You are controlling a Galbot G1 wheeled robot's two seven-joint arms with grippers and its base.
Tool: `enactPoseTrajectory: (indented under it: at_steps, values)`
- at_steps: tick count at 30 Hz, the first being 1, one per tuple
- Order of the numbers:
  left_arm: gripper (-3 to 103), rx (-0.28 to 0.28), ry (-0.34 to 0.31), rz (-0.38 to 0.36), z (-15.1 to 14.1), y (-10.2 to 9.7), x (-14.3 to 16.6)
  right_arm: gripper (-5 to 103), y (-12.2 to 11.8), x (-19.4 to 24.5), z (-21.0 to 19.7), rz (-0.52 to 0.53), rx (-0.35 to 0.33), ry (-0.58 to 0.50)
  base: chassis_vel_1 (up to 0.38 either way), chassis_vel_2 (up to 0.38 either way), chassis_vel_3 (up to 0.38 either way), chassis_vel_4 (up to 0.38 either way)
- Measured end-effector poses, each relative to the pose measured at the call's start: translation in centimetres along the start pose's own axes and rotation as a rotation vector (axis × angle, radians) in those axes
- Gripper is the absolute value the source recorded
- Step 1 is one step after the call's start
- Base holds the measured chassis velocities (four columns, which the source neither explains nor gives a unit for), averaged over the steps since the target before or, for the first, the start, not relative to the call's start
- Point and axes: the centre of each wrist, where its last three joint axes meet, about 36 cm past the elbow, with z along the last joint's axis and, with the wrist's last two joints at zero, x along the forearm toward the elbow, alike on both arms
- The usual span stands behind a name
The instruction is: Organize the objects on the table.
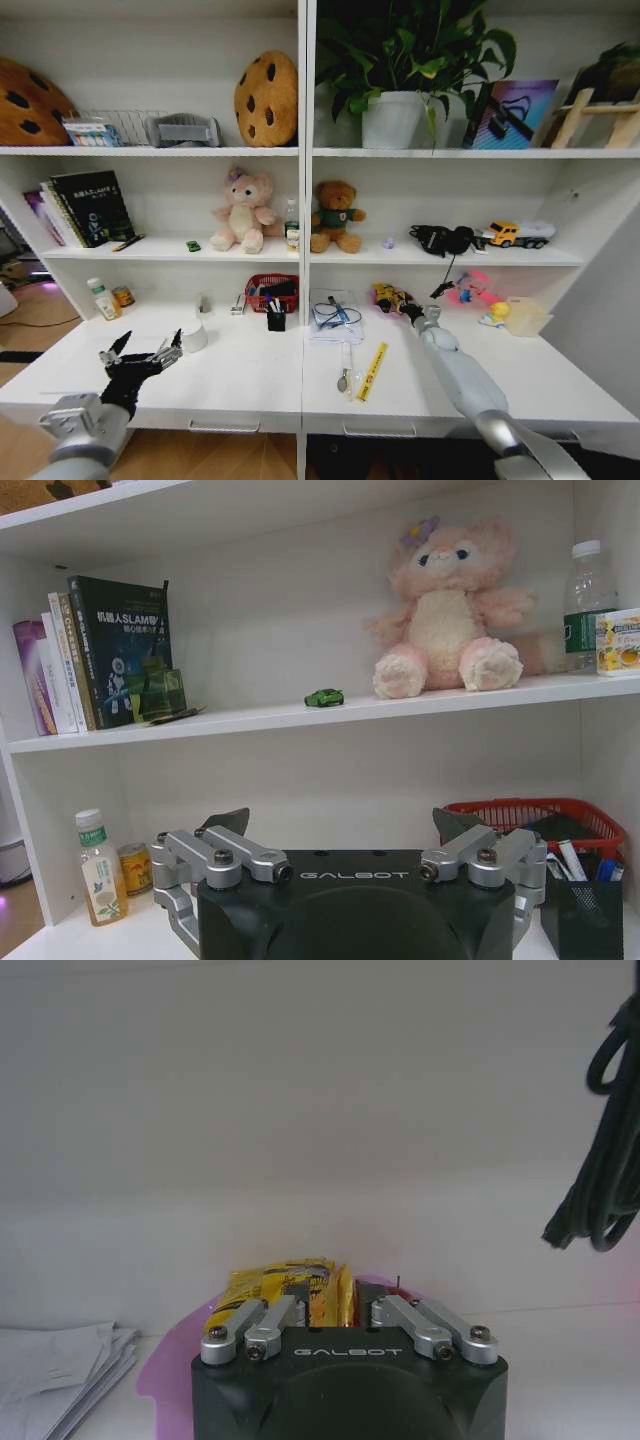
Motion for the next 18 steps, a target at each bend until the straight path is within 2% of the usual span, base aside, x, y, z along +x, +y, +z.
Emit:
enactPoseTrajectory:
  at_steps: [1,5,6,7,8,10,11,14,15,16,18]
  values:
    - [100,0.0,0.0,0.0,0.0,0.0,0.0,25,0.0,0.0,0.0,0.0,0.0,0.0,0.0,0.0,0.0,0.0]
    - [100,0.0,0.0,0.0,0.0,0.0,0.0,47,-0.8,2.5,-1.3,0.022,0.032,-0.06,0.0,0.0,0.0,0.0]
    - [100,0.0,0.0,0.0,0.0,0.0,0.0,47,-0.8,2.5,-1.3,0.022,0.032,-0.06,0.0,0.0,0.0,0.0]
    - [100,0.0,0.0,0.0,0.0,0.0,0.0,52,-1.0,4.0,-1.9,0.02,0.045,-0.083,0.0,0.0,0.0,0.0]
    - [100,0.0,0.0,0.0,0.0,0.0,0.0,52,-1.0,5.3,-2.1,0.014,0.053,-0.095,0.0,0.0,0.0,0.0]
    - [100,0.0,0.0,0.0,0.0,0.0,0.0,63,-0.7,9.1,-2.6,-0.015,0.062,-0.104,0.0,0.0,0.0,0.0]
    - [100,0.0,0.0,0.0,0.0,0.0,0.0,63,-0.7,9.1,-2.6,-0.015,0.062,-0.104,0.0,0.0,0.0,0.0]
    - [100,0.0,0.0,0.0,0.0,0.0,0.0,80,-0.4,15.2,-3.5,-0.033,0.08,-0.127,0.0,0.0,0.0,0.0]
    - [100,0.0,0.0,0.0,0.0,0.0,0.0,80,-0.4,15.2,-3.5,-0.033,0.08,-0.127,0.0,0.0,0.0,0.0]
    - [100,0.0,0.0,0.0,0.0,0.0,0.0,80,-0.1,17.1,-3.6,-0.037,0.084,-0.129,0.0,0.0,0.0,0.0]
    - [100,0.0,0.0,0.0,0.0,0.0,0.0,91,0.9,21.8,-3.5,-0.039,0.101,-0.133,0.0,0.0,0.0,0.0]
